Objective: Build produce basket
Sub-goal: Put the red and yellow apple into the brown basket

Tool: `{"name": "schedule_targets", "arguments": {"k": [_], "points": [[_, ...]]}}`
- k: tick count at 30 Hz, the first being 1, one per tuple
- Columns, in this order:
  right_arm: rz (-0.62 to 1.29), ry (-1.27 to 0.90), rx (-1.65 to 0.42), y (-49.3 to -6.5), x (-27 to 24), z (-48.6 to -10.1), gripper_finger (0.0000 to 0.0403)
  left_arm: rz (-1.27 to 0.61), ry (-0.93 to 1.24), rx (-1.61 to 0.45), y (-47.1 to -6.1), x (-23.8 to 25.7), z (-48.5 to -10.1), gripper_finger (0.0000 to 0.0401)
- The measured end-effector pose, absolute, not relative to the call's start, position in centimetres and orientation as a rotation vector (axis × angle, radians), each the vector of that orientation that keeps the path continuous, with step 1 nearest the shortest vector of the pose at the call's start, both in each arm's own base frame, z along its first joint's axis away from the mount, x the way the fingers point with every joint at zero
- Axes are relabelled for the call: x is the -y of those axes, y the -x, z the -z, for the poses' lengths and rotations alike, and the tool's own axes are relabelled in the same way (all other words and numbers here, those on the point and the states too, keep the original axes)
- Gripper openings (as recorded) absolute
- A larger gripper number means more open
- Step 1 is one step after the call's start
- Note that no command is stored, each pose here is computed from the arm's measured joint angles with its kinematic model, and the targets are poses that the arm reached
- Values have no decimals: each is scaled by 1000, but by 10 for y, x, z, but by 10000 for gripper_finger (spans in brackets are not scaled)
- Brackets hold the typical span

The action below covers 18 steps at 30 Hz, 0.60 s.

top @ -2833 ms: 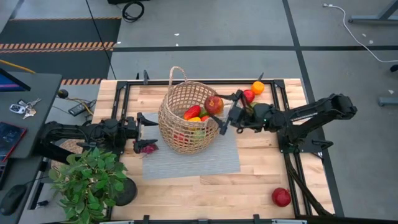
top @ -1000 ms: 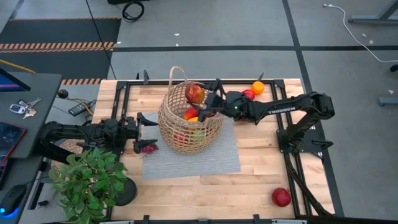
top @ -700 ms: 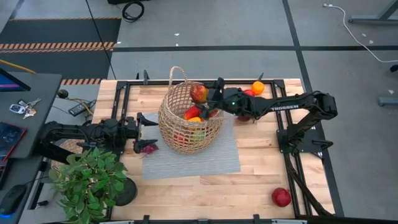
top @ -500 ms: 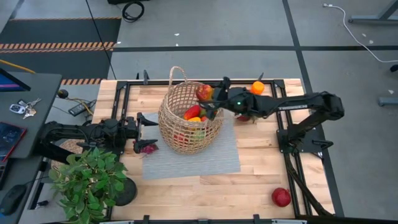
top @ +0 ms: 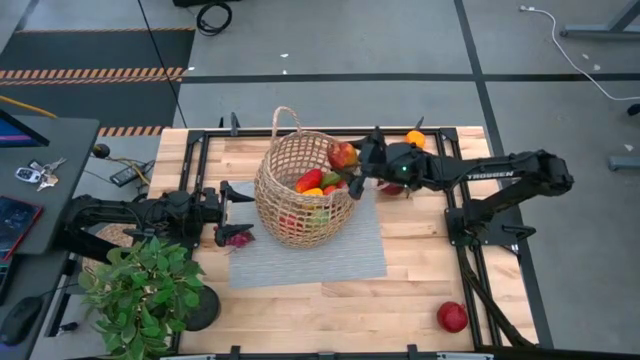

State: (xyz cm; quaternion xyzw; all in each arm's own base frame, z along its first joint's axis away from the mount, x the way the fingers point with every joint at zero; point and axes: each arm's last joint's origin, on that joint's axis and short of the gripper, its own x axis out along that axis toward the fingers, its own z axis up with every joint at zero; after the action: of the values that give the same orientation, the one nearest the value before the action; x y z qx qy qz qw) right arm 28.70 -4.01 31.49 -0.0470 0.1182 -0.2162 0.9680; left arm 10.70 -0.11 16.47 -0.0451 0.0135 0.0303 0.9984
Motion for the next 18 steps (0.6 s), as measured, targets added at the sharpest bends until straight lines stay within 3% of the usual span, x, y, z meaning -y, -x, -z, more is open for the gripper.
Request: {"name": "schedule_targets", "arguments": {"k": [18], "points": [[292, 40, -235, -298, 53, -303, 364, -61, 90, -27, -107, 1, -165, 386]]}}
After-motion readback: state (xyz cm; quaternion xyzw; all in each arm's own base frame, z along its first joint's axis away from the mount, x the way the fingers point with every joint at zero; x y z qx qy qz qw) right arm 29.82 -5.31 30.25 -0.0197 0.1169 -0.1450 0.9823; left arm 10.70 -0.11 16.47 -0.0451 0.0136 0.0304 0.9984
